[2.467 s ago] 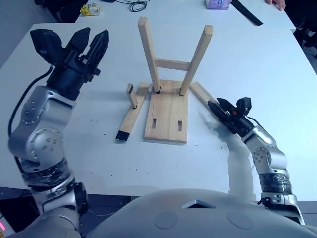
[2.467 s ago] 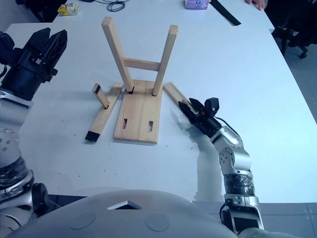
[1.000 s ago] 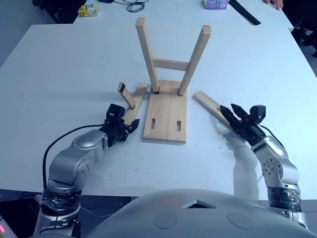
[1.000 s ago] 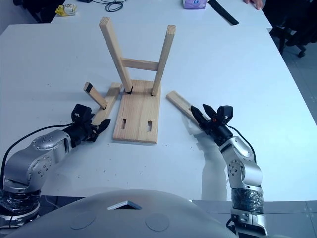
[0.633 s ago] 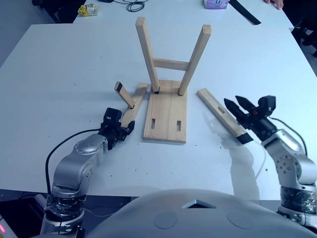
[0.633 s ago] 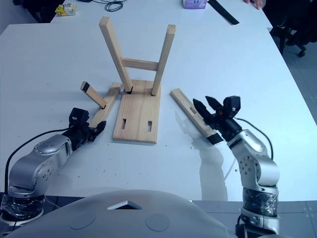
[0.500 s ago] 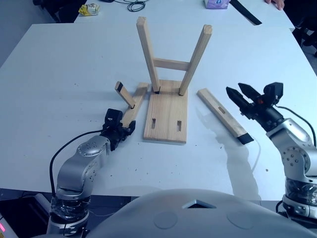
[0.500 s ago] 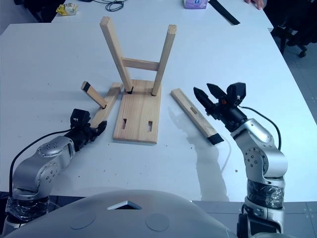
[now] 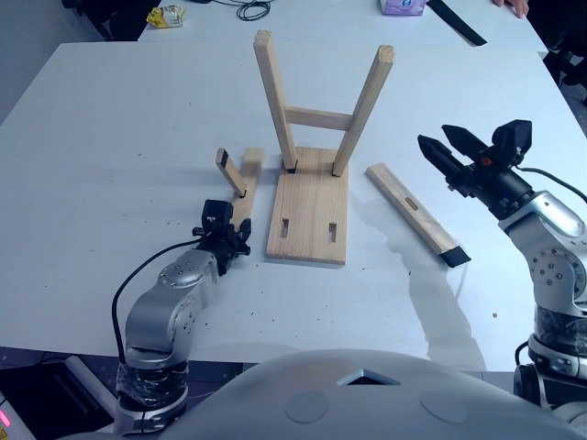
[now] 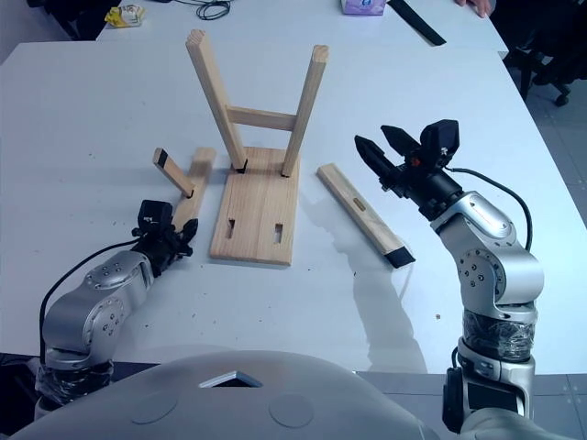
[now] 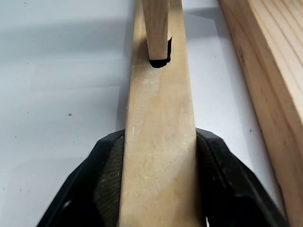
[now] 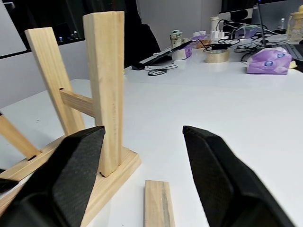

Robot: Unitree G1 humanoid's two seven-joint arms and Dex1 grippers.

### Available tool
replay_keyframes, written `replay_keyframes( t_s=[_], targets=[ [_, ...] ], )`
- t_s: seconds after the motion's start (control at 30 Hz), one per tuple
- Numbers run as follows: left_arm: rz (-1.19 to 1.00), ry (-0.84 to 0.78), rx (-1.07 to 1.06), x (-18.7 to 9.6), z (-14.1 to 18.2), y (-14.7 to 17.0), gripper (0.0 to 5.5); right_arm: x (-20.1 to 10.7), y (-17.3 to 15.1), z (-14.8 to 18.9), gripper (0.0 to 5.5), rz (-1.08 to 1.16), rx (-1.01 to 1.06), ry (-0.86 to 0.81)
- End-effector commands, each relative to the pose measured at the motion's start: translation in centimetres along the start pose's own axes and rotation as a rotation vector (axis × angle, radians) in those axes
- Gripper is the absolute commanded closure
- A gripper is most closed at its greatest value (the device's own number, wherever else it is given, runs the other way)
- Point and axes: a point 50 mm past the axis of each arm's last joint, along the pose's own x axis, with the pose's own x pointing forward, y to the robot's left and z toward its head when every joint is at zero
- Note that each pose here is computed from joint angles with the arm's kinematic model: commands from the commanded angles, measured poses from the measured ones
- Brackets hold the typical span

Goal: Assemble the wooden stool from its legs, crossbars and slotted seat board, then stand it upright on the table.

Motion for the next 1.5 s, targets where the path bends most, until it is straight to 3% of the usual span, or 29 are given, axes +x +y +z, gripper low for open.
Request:
replay_keyframes(
  t_s=[0.03, 0.17, 0.3, 0.4, 0.53, 0.7, 0.9, 1.2, 1.37, 1.5],
  targets=[
    [0.010, -0.099, -0.096, 0.7, 2.0, 1.4, 3.49, 0.4, 0.1, 0.5, 2.47, 0.047, -0.039, 0.003],
    [0.001, -0.377, -0.297, 0.5, 6.8, 4.3, 3.49, 1.7, 0.0, 2.9, 2.47, 0.068, -0.040, -0.091],
    [-0.110, -0.729, -0.392, -1.9, 12.3, 6.5, 3.49, 3.7, 1.0, 6.3, 2.47, 0.158, 0.000, -0.231],
    [-0.251, -0.984, -0.432, -4.6, 15.4, 6.7, 3.49, 5.2, 2.3, 8.8, 2.47, 0.245, 0.061, -0.321],
    [-0.490, -1.120, -0.370, -7.1, 17.6, 5.4, 3.49, 6.4, 3.7, 10.9, 2.47, 0.338, 0.136, -0.372],
    [-0.887, -1.043, -0.161, -8.5, 17.4, 1.7, 3.49, 7.4, 4.6, 12.0, 2.47, 0.424, 0.202, -0.317],
    [-1.159, -0.867, -0.043, -7.3, 16.0, -1.6, 3.49, 6.4, 6.1, 11.0, 2.47, 0.706, 0.152, -0.115],
    [-1.231, -0.820, 0.013, -6.4, 14.8, -1.8, 3.49, 5.7, 5.6, 10.2, 2.47, 0.880, 0.122, -0.044],
    [-1.279, -0.792, 0.041, -6.1, 13.8, -2.6, 3.49, 5.7, 5.5, 10.0, 1.76, 0.908, 0.114, -0.034],
    [-1.333, -0.711, 0.072, -5.6, 12.6, -2.9, 3.49, 5.7, 5.5, 10.5, 1.74, 0.938, 0.092, -0.036]
  ],
)
